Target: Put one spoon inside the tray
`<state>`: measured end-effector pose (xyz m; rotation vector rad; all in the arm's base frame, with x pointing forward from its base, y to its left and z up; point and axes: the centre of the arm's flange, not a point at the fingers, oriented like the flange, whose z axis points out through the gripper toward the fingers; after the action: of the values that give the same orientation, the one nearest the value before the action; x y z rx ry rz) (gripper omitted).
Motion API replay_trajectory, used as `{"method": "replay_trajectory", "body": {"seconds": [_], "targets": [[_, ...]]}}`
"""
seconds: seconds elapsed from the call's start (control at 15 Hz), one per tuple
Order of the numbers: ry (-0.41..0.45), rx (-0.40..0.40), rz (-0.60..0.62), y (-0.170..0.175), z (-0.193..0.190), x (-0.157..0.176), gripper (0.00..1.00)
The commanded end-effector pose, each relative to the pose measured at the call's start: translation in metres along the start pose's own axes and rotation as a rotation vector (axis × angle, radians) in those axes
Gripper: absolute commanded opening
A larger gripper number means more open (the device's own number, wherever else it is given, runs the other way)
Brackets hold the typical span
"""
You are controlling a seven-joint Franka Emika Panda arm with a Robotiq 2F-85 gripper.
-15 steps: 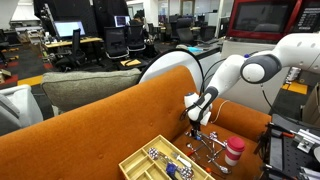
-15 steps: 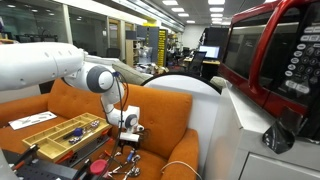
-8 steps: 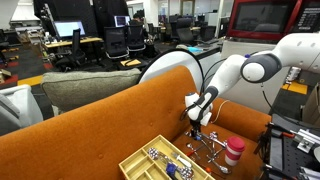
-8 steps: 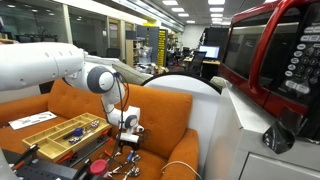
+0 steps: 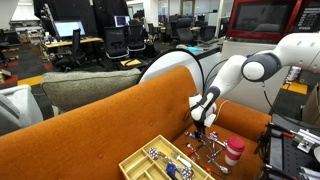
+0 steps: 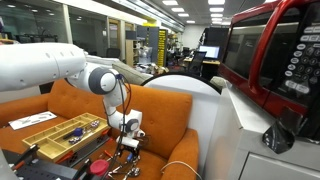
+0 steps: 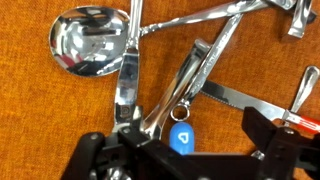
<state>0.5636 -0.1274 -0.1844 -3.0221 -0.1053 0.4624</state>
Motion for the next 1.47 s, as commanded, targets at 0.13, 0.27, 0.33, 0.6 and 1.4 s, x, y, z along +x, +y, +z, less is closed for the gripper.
{"method": "replay_trajectory", "body": {"seconds": [0.13,0.27,0.33,0.6,1.4], "targets": [[0.006,0.057,0.032,0.007,0.051,0.035,1.00],[-0.001,0.067,0.041,0.005,0.054,0.033,1.00],[-0.003,0.067,0.043,0.005,0.055,0.032,1.00],[-0.016,0.071,0.047,0.007,0.059,0.029,1.00],[-0.029,0.121,0.117,0.021,0.068,0.029,0.22]]}}
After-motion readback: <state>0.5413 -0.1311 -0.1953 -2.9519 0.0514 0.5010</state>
